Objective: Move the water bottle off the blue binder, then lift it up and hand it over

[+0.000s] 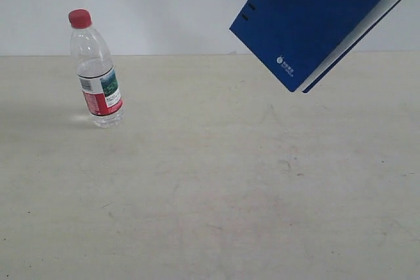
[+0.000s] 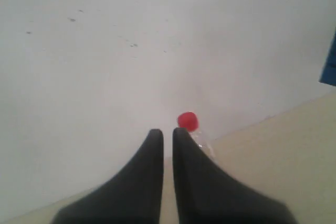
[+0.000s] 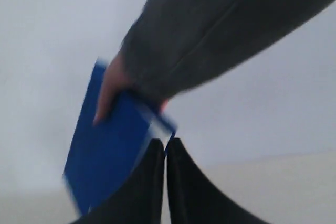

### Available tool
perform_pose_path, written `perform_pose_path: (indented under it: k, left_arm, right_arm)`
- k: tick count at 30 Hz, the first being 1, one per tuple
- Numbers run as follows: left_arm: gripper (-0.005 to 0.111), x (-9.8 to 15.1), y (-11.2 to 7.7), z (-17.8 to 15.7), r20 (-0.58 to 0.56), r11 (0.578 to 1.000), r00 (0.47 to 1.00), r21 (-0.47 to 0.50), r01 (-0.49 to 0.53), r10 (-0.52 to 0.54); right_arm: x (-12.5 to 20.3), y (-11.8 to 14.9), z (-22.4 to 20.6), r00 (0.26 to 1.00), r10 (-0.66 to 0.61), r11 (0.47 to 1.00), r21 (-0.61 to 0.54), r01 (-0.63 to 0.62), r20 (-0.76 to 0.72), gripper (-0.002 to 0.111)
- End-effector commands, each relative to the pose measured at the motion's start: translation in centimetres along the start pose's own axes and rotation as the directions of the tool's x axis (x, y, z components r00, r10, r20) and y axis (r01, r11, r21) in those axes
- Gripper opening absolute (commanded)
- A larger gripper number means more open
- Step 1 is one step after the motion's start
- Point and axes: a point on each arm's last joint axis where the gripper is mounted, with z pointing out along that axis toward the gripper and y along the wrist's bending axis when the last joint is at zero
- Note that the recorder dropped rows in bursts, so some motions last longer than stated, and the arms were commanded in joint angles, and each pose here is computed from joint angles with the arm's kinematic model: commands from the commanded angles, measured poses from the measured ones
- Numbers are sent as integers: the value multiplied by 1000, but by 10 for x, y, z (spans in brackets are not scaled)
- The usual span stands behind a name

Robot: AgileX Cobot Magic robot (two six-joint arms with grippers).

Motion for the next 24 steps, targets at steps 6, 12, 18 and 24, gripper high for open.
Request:
perform_pose_path:
  k: [6, 12, 18, 24]
  left_arm:
    - [5, -1, 59, -70, 156, 938, 986, -330, 111, -61]
    - [5, 4, 79, -97, 215, 876, 967, -431, 218, -135]
    - [5, 21, 79, -93, 124, 841, 982, -509, 184, -141]
    - [5, 22, 79, -93, 120, 841, 983, -509, 181, -139]
  right_arm:
    - [-82, 35, -57, 894, -405, 892, -132, 432, 193, 0]
    - [-40, 46, -93, 938, -255, 910, -387, 151, -233, 0]
    - [15, 20, -50, 984, 34, 976, -207, -71, -176, 0]
    - [77, -30, -26, 996, 85, 987, 133, -89, 41, 0]
